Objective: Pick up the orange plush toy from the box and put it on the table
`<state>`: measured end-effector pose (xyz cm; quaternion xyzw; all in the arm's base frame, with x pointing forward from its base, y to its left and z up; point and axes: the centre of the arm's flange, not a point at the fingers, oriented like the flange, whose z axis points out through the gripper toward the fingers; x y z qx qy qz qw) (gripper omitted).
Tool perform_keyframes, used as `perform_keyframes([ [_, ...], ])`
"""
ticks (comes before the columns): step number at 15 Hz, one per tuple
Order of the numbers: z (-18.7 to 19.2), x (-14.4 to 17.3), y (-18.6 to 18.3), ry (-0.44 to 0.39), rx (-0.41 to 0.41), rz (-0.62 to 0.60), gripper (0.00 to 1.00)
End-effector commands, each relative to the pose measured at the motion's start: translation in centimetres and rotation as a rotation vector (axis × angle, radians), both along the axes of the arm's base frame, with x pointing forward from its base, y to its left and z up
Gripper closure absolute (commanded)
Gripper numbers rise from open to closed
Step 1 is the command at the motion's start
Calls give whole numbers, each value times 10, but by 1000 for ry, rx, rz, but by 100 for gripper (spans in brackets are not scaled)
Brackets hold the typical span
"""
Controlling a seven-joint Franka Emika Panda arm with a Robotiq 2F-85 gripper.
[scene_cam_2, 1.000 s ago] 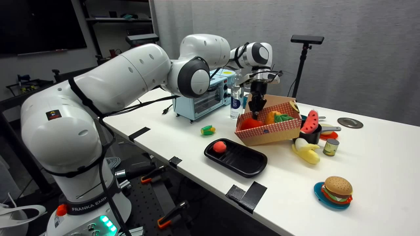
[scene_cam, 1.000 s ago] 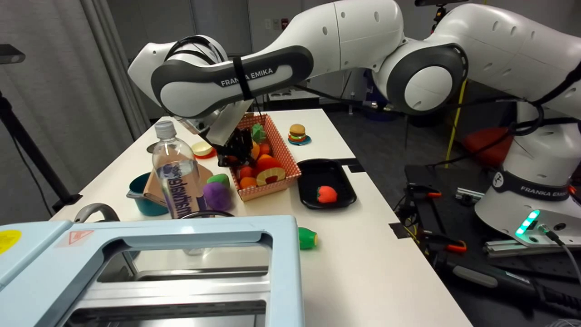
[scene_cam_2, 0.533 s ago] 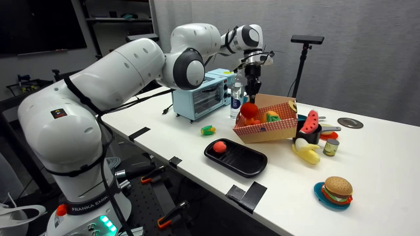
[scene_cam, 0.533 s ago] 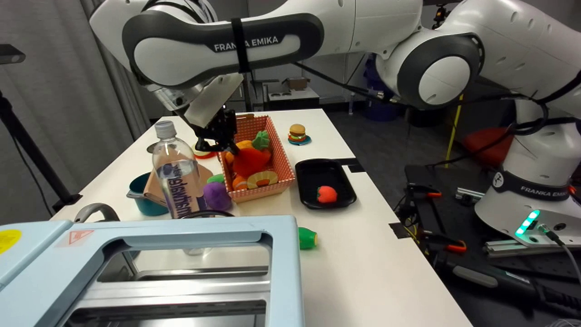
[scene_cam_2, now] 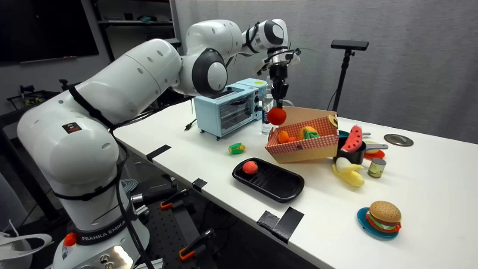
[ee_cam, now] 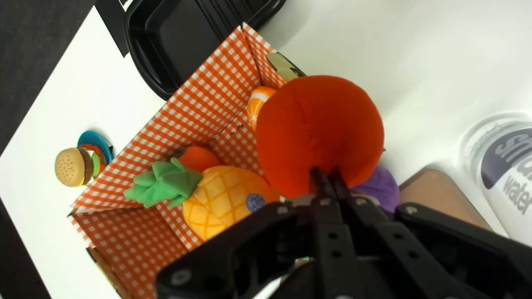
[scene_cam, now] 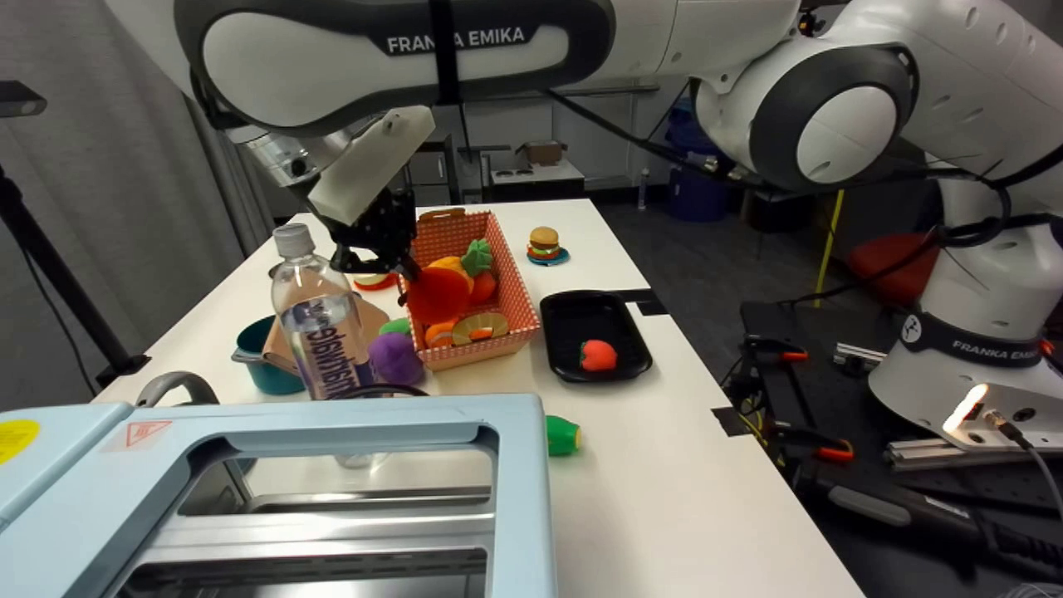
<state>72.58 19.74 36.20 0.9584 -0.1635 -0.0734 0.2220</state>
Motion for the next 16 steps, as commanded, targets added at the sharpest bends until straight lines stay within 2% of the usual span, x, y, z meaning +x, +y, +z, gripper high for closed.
perform_keyframes([
  [1,11,24,24,4,5,-5,99],
  [8,9,16,30,17,3,3,99],
  [11,9,9,42,22,-24,5,99],
  [12,9,7,46,26,-23,1,82],
  [13,8,5,50,30,-32,3,72],
  [14,6,5,51,36,-33,1,67],
  [16,5,4,52,49,-35,1,51],
])
